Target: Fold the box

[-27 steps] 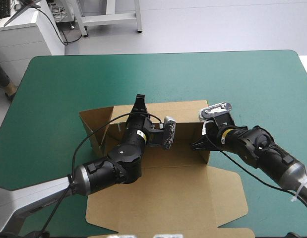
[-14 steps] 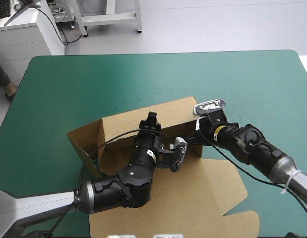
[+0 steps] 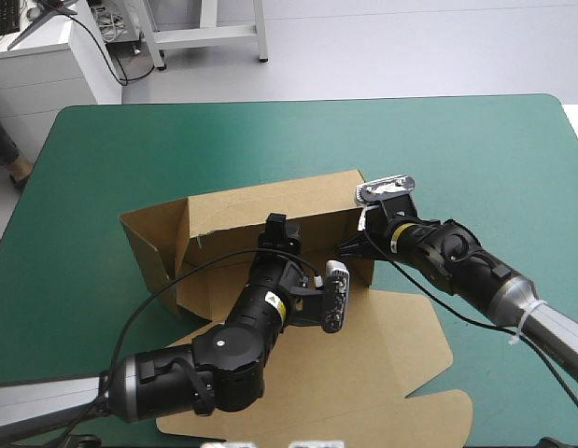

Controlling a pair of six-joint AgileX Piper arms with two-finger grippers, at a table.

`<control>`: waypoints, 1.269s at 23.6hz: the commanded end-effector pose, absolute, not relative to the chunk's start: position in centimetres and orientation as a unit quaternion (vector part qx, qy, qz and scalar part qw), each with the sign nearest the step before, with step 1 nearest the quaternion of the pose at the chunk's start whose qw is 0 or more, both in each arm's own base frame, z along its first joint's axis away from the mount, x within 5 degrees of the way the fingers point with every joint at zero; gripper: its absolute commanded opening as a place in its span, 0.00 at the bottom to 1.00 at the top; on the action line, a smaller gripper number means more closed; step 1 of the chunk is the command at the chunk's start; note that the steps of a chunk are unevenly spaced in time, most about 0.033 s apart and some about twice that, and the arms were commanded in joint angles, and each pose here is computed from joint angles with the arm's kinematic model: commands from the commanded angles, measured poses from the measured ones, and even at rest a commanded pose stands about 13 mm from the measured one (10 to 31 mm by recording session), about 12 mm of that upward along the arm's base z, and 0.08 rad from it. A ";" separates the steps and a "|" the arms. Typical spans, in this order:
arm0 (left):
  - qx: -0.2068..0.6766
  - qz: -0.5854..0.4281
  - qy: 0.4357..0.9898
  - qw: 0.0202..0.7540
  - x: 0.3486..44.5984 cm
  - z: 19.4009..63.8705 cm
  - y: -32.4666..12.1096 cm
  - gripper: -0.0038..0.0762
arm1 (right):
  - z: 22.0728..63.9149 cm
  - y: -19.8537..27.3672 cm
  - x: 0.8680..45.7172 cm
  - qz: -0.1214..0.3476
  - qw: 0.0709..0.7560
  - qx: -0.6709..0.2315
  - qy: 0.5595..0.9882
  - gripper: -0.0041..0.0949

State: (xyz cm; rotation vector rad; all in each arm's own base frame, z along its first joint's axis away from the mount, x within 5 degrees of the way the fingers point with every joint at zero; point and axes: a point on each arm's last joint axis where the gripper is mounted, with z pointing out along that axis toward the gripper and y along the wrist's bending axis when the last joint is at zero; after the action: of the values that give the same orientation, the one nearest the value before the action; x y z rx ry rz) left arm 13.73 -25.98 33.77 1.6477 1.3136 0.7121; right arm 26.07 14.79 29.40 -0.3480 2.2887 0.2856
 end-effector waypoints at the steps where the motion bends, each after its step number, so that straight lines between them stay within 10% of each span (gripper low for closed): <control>1: 0.629 0.258 0.513 0.524 13.2 38.0 -24.8 0.55 | 31.7 14.4 26.3 0.093 0.414 -0.134 0.895 0.03; 7: 0.542 0.225 0.545 0.599 15.3 43.0 -22.2 0.50 | 33.8 13.7 26.4 0.050 0.395 -0.128 0.908 0.02; 13: 0.384 0.204 0.692 0.577 21.9 45.0 -15.3 0.05 | 36.0 11.7 26.9 0.037 0.366 -0.107 0.924 0.02; 21: 0.205 0.055 0.801 0.560 23.8 44.1 -8.5 0.04 | 35.0 7.7 30.8 0.057 0.288 -0.078 0.953 0.02; 30: 0.179 -0.077 0.780 0.594 12.0 35.5 -4.9 0.04 | 28.0 9.3 38.7 0.045 0.205 -0.103 0.972 0.02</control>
State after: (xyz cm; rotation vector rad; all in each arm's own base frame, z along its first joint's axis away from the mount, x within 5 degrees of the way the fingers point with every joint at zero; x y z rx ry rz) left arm 14.23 -5.54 35.41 0.4523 1.9345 -0.1049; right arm 38.94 8.97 29.00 -0.2547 2.6175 0.1024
